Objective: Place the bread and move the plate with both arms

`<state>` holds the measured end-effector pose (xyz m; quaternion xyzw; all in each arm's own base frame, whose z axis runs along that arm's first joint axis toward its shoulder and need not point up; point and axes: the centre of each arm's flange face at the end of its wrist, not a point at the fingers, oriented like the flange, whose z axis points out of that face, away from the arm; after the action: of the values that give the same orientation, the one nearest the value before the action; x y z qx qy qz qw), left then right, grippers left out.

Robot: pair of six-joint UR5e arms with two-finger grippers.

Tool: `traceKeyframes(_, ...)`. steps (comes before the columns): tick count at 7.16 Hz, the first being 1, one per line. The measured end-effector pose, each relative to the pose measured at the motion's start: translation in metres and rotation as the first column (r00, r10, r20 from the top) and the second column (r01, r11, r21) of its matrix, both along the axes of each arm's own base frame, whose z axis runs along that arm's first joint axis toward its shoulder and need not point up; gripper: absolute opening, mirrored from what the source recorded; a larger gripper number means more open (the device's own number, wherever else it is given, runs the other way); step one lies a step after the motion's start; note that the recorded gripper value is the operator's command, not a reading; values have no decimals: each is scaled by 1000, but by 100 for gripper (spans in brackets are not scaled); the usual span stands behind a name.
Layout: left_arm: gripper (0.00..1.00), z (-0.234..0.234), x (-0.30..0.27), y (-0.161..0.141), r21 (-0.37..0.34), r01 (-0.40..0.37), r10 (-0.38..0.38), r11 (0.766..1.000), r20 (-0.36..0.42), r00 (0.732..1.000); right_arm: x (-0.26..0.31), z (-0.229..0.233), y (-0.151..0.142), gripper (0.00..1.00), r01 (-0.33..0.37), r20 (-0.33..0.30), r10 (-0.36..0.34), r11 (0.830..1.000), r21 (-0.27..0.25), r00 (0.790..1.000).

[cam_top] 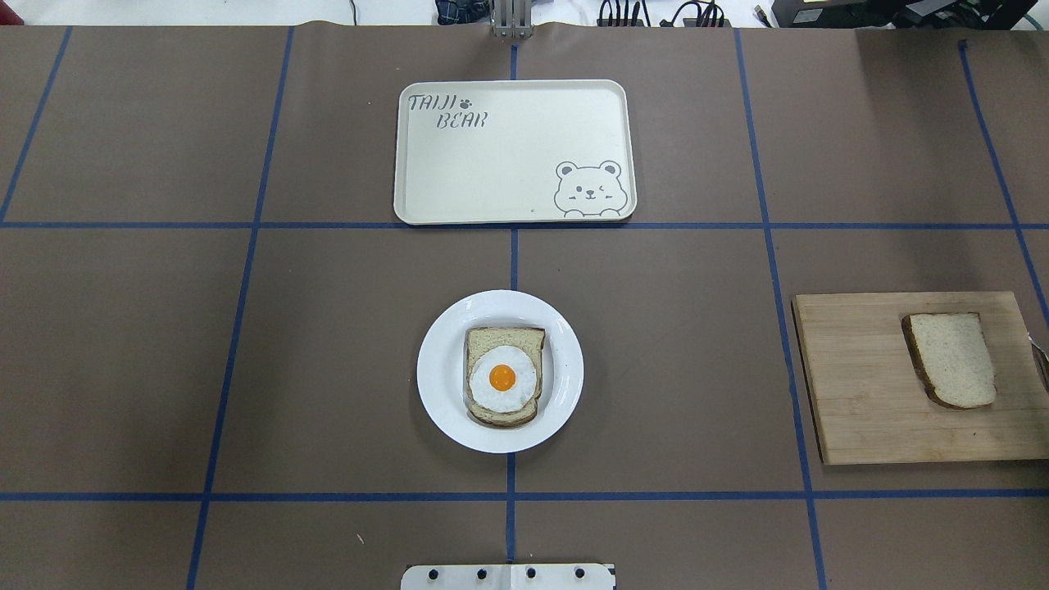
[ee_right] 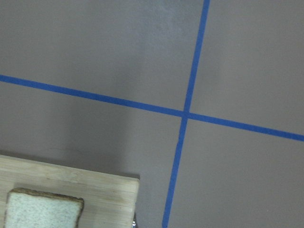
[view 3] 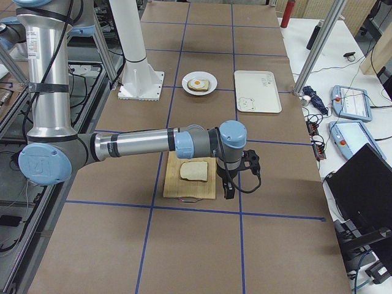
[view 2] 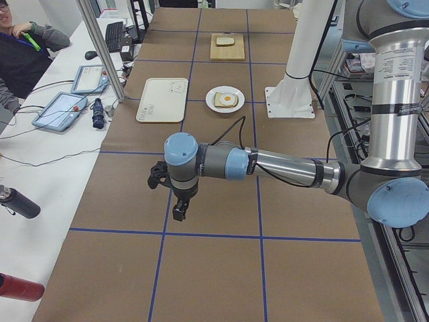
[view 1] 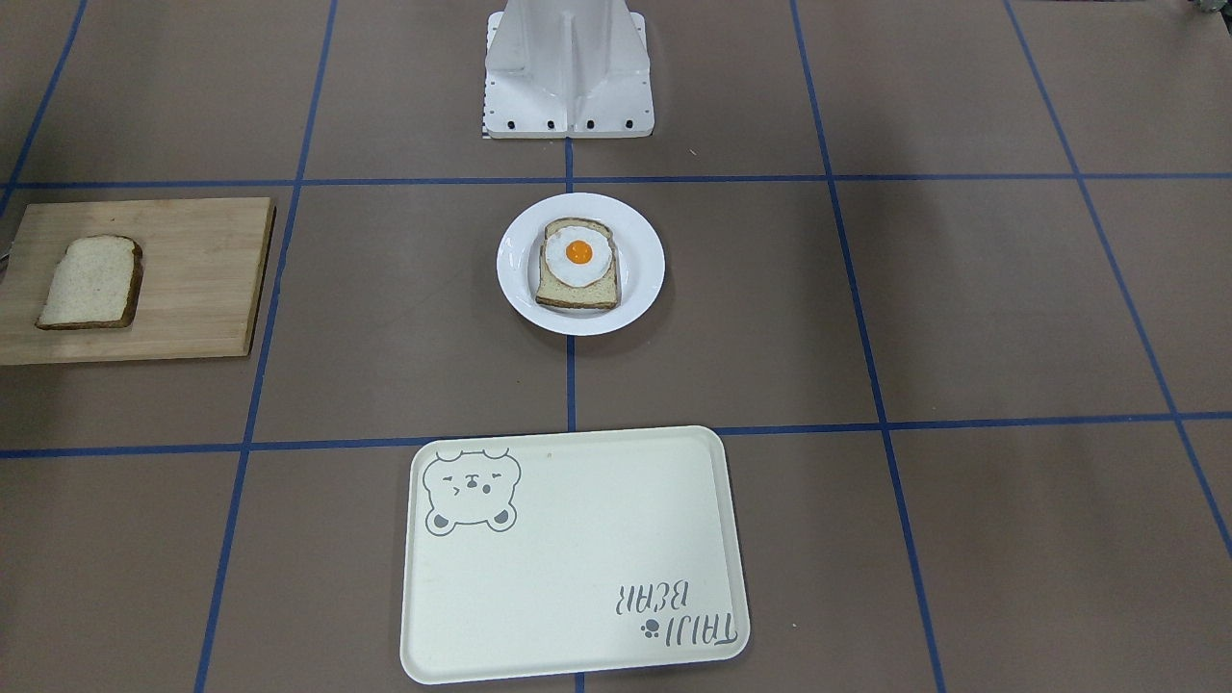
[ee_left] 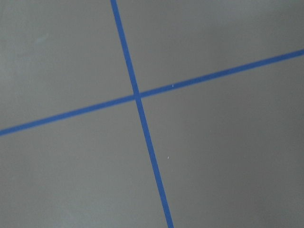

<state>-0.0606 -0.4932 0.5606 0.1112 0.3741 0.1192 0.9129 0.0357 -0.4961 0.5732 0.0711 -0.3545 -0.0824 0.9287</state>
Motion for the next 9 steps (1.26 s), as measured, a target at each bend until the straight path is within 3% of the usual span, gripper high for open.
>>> traceKeyframes(2, 99, -33, -4, -25, 119, 23, -23, 993, -3, 1000, -4, -37, 3, 100, 7, 54, -10, 998, 64, 998)
traceKeyframes(3, 99, -39, -4, -28, 139, 29, -28, 990, -5, 1000, -8, -41, 5, 100, 10, 98, -16, 998, 59, 995)
traceKeyframes(5, 99, -43, -4, -28, 153, 30, -30, 988, -6, 1000, -21, -35, 11, 100, -20, 147, 20, 1000, -2, 989)
traceKeyframes(9, 99, -47, -4, -29, 189, 34, -33, 981, -9, 999, -96, 22, 45, 92, -143, 202, 151, 988, -54, 968)
